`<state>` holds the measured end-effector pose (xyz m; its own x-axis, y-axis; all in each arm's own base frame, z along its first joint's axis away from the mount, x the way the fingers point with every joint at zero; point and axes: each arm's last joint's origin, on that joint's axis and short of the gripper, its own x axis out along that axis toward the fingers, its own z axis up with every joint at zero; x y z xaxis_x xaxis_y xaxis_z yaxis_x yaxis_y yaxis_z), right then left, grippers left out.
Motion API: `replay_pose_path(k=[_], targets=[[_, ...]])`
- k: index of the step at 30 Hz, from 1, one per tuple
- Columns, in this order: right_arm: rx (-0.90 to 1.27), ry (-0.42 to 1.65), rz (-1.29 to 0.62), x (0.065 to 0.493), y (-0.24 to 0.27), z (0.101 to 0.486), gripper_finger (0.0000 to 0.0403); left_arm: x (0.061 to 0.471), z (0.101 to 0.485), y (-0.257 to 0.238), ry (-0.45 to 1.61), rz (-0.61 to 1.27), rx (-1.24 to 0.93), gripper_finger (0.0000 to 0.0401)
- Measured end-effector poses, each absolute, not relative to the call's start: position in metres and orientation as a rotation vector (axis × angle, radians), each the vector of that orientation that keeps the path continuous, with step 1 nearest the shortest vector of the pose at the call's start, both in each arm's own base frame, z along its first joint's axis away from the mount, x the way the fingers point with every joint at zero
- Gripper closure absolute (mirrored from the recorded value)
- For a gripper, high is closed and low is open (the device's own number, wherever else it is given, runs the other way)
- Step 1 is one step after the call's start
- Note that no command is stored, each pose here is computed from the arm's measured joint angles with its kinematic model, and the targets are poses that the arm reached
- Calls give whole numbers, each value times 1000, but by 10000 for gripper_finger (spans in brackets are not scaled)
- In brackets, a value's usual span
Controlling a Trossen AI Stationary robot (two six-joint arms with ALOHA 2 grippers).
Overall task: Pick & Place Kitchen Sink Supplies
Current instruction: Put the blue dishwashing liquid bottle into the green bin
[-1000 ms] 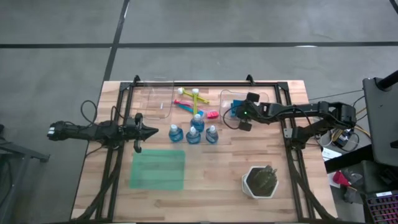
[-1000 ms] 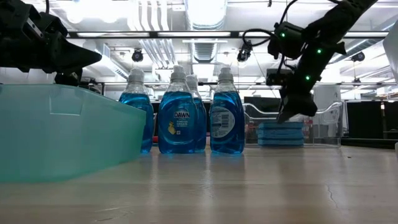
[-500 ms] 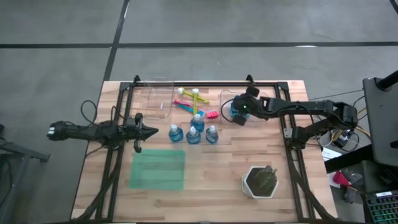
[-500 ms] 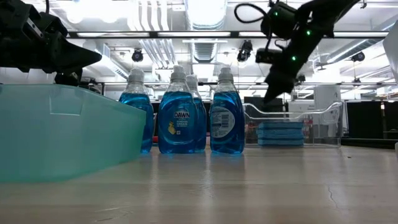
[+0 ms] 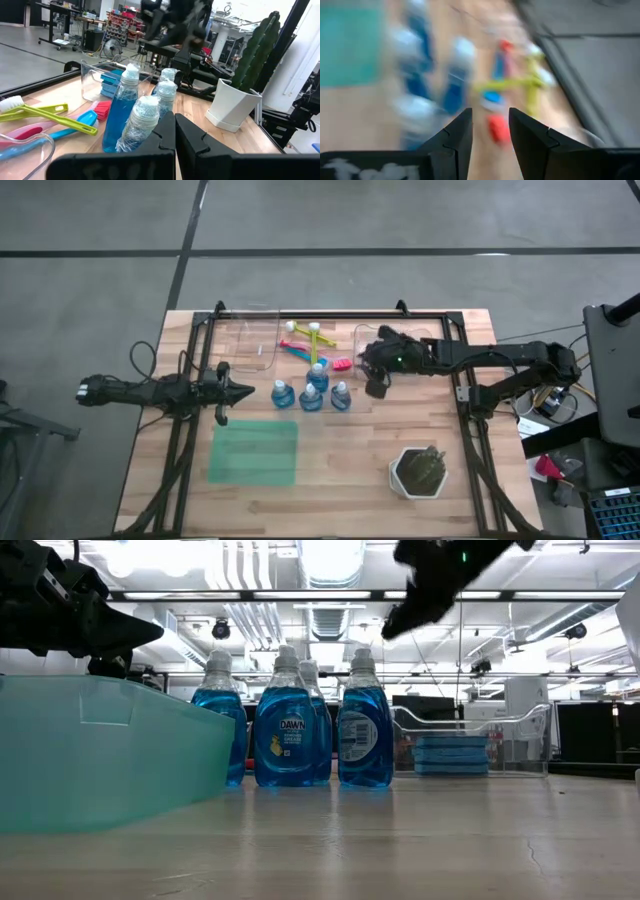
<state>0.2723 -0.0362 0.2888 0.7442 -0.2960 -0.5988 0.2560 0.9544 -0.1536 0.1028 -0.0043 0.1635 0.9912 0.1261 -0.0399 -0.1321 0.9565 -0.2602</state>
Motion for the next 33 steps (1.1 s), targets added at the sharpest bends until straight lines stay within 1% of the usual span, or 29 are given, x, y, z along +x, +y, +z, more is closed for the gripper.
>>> replay_pose_path(k=[4, 7, 11, 14, 19, 23, 27, 30, 33], targets=[[13, 609, -120, 278, -17, 304, 275, 103, 163, -4, 23, 131, -266, 401], [73, 592, -35, 280, -4, 309, 272, 103, 163, -4, 23, 131, -266, 401], [118, 559, -7, 281, 8, 312, 268, 103, 163, -4, 23, 131, -265, 401], [128, 578, 7, 280, 14, 307, 270, 103, 163, -4, 23, 131, -266, 401], [216, 547, -23, 282, 14, 296, 267, 103, 163, -4, 23, 131, -265, 401], [185, 589, -130, 286, 14, 282, 238, 103, 163, -4, 23, 131, -266, 401], [184, 616, -220, 297, 12, 267, 190, 103, 163, -4, 23, 131, -266, 401], [179, 646, -249, 303, 12, 257, 159, 103, 163, -4, 23, 131, -266, 401], [167, 657, -302, 306, 11, 252, 139, 103, 163, -4, 23, 131, -266, 401]])
